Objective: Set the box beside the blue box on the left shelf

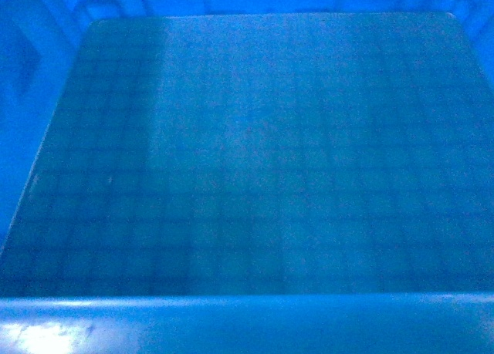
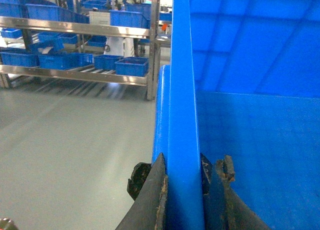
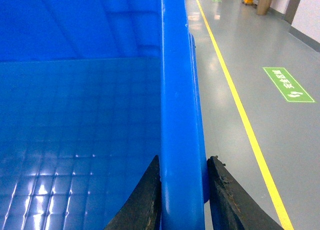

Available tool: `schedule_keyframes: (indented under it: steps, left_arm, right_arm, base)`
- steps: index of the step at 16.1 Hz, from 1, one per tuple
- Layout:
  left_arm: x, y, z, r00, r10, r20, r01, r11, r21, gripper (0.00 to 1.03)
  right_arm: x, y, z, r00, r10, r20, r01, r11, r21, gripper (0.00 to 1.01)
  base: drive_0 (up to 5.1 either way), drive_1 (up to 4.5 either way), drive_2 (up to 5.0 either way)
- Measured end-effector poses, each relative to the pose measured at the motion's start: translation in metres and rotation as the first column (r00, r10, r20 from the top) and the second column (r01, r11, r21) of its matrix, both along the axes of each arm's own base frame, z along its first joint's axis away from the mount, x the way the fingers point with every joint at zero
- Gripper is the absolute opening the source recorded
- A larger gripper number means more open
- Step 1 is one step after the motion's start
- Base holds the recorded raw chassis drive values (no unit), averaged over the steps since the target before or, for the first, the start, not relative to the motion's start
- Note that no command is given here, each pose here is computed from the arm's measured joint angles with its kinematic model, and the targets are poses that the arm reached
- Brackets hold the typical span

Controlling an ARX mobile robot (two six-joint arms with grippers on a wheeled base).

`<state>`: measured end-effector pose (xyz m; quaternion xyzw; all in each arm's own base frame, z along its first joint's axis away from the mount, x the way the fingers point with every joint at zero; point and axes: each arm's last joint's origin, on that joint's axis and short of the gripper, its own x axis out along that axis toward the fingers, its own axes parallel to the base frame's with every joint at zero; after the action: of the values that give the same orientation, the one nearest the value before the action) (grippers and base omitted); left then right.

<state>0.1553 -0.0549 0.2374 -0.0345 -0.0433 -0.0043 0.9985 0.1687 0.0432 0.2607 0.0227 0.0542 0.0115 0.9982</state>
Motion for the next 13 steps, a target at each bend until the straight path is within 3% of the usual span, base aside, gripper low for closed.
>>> schedule_keyframes:
  steps: [1,13]
  left_arm:
    - [0.0000,0.0000,0.0000,1.000,0.000,0.000,0.000,1.0000,-0.001,0.10]
    - [-0.0005,0.0000,0.0004,1.000,-0.004,0.003,0.004,1.0000,-0.006,0.10]
  right_arm:
    - [0.0000,0.0000,0.0000,1.000,-0.001,0.000,0.001,1.0000,0.000,0.20]
    - [0.0001,-0.0001,-0.0002,1.000,-0.004,0.000,0.004,1.0000,-0.003,0.20]
  base:
    - [-1.7,-1.68,-1.7]
    - [0.3,4.58,-4.1]
